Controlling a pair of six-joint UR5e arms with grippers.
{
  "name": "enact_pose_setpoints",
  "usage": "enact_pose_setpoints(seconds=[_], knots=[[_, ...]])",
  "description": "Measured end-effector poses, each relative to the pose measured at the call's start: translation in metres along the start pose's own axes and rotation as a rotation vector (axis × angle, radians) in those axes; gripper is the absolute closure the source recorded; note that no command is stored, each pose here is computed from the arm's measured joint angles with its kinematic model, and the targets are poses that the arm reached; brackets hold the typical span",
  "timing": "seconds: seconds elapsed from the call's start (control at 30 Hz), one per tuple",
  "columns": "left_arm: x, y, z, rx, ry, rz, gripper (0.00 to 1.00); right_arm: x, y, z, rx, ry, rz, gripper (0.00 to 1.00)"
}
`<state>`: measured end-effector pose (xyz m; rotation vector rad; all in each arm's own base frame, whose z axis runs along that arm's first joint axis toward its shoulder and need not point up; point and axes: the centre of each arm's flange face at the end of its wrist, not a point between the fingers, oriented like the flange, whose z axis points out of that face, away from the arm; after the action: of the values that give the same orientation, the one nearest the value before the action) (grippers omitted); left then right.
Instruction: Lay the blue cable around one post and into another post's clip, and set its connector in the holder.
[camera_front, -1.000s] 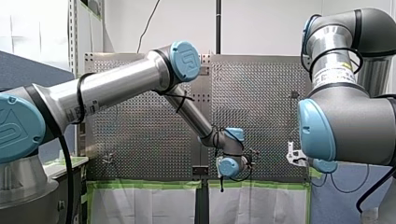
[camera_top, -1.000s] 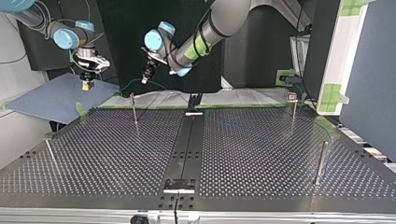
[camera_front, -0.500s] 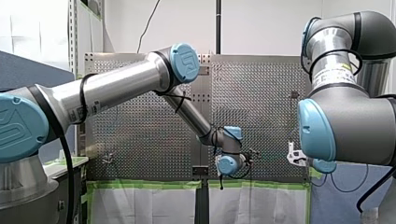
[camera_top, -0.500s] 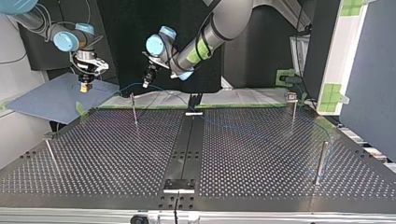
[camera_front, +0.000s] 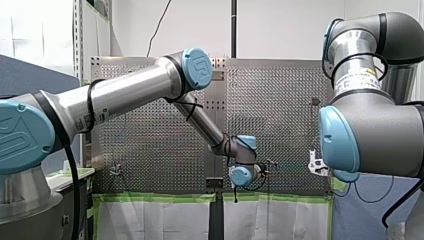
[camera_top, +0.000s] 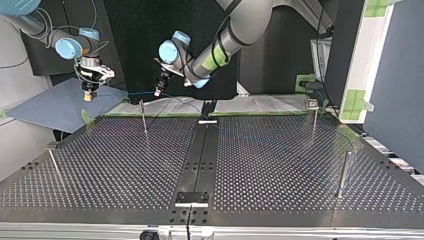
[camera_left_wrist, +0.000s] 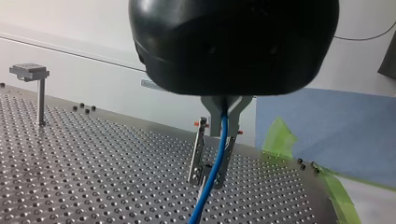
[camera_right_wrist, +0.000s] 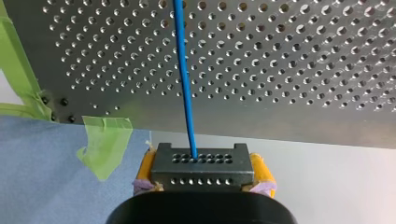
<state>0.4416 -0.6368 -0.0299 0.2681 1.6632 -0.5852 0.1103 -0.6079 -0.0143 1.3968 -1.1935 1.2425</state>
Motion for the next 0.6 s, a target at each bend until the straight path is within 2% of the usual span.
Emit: enact_pose_setpoints(seconds=[0.33,0.6], knots=[[0.001,0.001,0.003,0.013,-0.002,-0.003,1.0,0.0,-0.002,0.001,0.002,0.0,-0.002,1.0],[0.02,0.004,0.01,0.002,0.03,0.025,1.0,0.0,-0.002,0.003,0.0,0.003,-0.005,1.0]])
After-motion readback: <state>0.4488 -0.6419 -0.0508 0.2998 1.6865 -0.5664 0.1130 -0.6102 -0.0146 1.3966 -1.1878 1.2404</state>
